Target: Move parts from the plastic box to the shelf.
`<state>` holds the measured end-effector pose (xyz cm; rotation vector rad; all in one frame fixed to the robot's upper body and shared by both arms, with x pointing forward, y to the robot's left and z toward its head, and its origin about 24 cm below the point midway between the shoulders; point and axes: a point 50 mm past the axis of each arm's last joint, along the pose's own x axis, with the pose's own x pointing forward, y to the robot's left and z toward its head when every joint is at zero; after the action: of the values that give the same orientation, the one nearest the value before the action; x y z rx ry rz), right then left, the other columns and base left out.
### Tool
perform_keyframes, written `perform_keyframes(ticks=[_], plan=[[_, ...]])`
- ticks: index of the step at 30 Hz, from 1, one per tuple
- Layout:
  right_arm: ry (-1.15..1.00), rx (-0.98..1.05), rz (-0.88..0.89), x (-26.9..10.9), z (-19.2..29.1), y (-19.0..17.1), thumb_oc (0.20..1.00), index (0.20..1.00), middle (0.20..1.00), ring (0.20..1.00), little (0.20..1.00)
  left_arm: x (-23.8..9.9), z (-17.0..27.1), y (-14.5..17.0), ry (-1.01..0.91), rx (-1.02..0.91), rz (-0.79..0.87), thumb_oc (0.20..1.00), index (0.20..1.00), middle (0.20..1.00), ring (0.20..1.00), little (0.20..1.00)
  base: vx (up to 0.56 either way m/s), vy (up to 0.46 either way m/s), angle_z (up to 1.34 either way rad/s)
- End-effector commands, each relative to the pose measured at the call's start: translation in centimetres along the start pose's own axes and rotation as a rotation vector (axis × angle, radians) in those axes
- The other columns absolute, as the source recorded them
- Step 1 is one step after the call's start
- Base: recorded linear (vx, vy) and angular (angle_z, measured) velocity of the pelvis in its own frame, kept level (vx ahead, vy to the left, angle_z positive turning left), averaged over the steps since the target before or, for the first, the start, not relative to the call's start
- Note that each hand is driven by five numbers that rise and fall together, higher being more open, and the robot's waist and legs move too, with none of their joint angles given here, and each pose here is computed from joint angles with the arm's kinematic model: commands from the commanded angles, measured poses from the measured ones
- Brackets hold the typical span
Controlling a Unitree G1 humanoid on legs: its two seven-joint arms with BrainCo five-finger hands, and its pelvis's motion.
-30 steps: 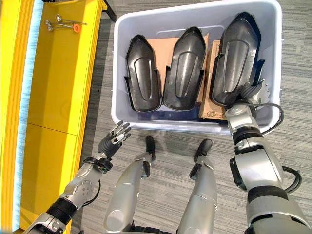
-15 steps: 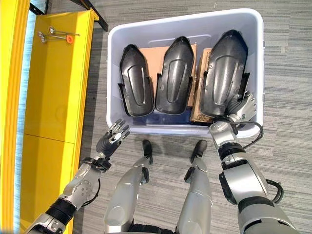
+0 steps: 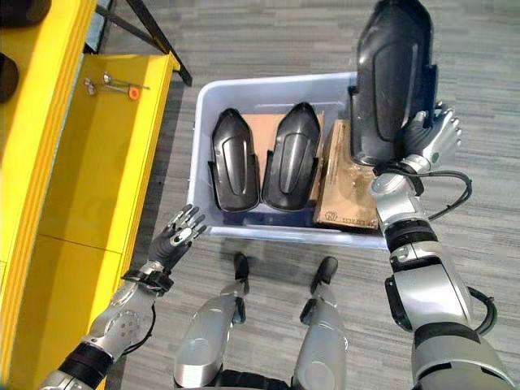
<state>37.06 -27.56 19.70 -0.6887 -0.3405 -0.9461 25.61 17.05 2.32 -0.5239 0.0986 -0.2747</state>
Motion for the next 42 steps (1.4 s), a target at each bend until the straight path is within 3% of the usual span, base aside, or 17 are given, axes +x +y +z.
perform_keyframes(ticks=[1,7,11,17,28,42], plan=[[-0.127,0.112,0.048,0.3,2.2,-0.8,0.200,0.200,0.200,0.200,0.200,-0.6,1.0,-0.5,-0.061,0.006,-0.048,1.000,1.000,1.000,1.000,1.000,0.09,0.069,-0.01],[-0.097,0.182,0.300,-4.0,0.9,1.5,0.200,0.200,0.200,0.200,0.200,-1.5,0.1,0.1,-0.049,-0.021,0.003,1.000,1.000,1.000,1.000,1.000,0.10,0.090,-0.02],[-0.033,0.273,0.597,-10.5,-0.4,3.7,0.200,0.200,0.200,0.200,0.200,-2.7,-0.9,0.8,-0.029,-0.040,0.077,1.000,1.000,1.000,1.000,1.000,0.16,0.140,-0.05],[0.035,0.367,0.822,-16.7,-1.9,3.8,0.200,0.200,0.200,0.200,0.200,-4.2,-1.9,1.6,0.012,0.048,0.143,1.000,1.000,1.000,1.000,1.000,0.07,0.158,-0.01],[0.188,0.422,0.914,-21.6,-3.7,4.4,0.200,0.200,0.200,0.200,0.200,-5.3,-1.8,3.9,0.017,0.089,0.220,1.000,1.000,1.000,1.000,1.000,-0.04,0.149,0.05],[0.220,0.394,0.991,-22.5,-5.5,3.5,0.200,0.200,0.200,0.200,0.200,-3.6,-4.0,1.4,0.117,0.022,0.088,1.000,1.000,1.000,1.000,1.000,0.00,-0.042,0.40]])
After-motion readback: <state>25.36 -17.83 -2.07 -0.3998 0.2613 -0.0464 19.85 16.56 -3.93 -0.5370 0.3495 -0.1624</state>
